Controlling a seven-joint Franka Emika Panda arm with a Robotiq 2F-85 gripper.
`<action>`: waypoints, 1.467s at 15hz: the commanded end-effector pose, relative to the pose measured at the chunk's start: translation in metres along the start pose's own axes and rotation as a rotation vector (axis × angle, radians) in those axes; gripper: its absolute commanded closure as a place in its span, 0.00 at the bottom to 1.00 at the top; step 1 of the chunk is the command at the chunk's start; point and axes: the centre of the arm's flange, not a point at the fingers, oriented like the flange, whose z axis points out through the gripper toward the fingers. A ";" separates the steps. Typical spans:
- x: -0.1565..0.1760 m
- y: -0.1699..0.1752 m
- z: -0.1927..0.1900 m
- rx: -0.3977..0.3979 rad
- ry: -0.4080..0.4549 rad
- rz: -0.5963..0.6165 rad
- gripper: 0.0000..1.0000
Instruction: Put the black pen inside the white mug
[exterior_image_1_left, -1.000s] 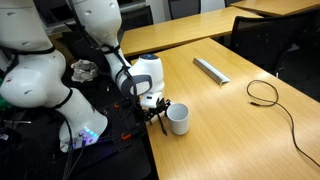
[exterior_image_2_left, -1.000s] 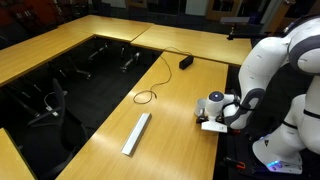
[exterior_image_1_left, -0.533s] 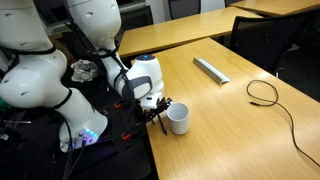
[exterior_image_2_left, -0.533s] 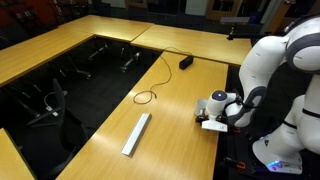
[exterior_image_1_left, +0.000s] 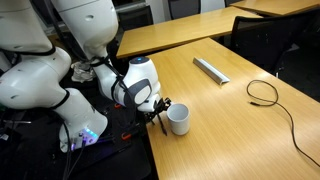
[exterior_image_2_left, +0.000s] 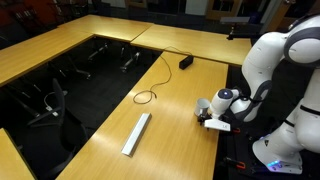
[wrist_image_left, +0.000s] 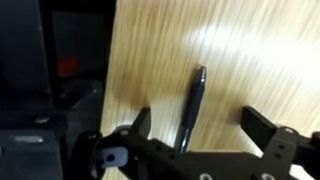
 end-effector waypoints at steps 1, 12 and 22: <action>-0.019 0.045 -0.043 0.006 -0.005 0.023 0.00; -0.001 0.017 -0.008 0.025 -0.019 0.003 0.00; -0.007 0.024 -0.039 0.051 -0.056 -0.028 0.00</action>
